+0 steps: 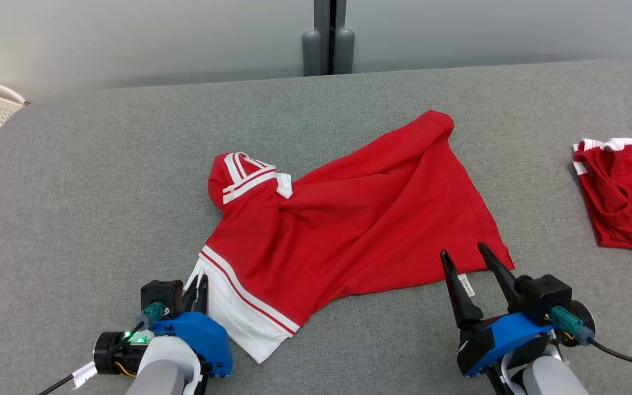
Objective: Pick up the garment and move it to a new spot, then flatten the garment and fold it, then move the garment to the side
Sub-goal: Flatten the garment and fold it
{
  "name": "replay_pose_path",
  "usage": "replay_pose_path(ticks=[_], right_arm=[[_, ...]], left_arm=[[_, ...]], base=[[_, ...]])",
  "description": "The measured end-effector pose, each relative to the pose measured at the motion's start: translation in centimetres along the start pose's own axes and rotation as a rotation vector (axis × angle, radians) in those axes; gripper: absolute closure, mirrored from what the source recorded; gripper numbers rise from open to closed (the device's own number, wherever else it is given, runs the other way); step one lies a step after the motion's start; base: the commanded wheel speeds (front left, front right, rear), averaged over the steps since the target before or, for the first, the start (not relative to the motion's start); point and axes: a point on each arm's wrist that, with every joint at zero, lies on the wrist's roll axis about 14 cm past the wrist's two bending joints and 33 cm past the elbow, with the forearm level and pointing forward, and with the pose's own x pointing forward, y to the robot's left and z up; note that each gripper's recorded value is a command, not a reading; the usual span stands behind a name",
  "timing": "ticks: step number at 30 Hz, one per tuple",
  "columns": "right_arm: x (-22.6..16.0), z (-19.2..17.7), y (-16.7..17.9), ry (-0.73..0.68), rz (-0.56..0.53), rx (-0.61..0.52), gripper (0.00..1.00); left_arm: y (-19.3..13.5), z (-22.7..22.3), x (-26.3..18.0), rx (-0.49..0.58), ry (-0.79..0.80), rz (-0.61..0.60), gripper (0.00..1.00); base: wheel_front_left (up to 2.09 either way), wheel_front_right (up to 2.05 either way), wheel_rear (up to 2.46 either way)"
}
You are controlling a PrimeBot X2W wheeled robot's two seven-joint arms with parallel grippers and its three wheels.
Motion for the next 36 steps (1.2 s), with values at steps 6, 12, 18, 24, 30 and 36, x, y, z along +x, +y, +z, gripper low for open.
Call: replay_pose_path(ticks=[6, 12, 18, 24, 30, 36], right_arm=[[-0.3, 0.2, 0.4, -0.007, 0.007, 0.003, 0.0], [-0.8, 0.0, 0.6, -0.005, 0.007, 0.015, 0.0], [-1.4, 0.3, -0.5, -0.021, -0.034, 0.018, 0.0], [-2.7, 0.8, -2.1, -0.039, -0.084, 0.001, 0.0], [-4.0, 2.5, -3.0, -0.096, -0.115, -0.019, 0.0], [-4.7, 4.6, -3.4, -0.164, -0.131, -0.029, 0.0]], left_arm=[[0.6, 1.4, -0.6, -0.011, -0.071, 0.023, 1.0], [2.9, -0.4, -3.5, -0.077, -0.09, 0.115, 0.97], [3.8, -2.0, -5.4, -0.128, -0.076, 0.169, 0.0], [3.9, -0.1, -5.9, -0.133, -0.153, 0.174, 0.0], [2.4, 3.6, -6.5, -0.122, -0.279, 0.117, 0.0], [0.4, 7.0, -7.2, -0.104, -0.392, 0.047, 0.0]], base=[[0.0, 0.0, 0.0], [0.0, 0.0, 0.0], [0.0, 0.0, 0.0], [0.0, 0.0, 0.0], [0.0, 0.0, 0.0], [0.0, 0.0, 0.0]])
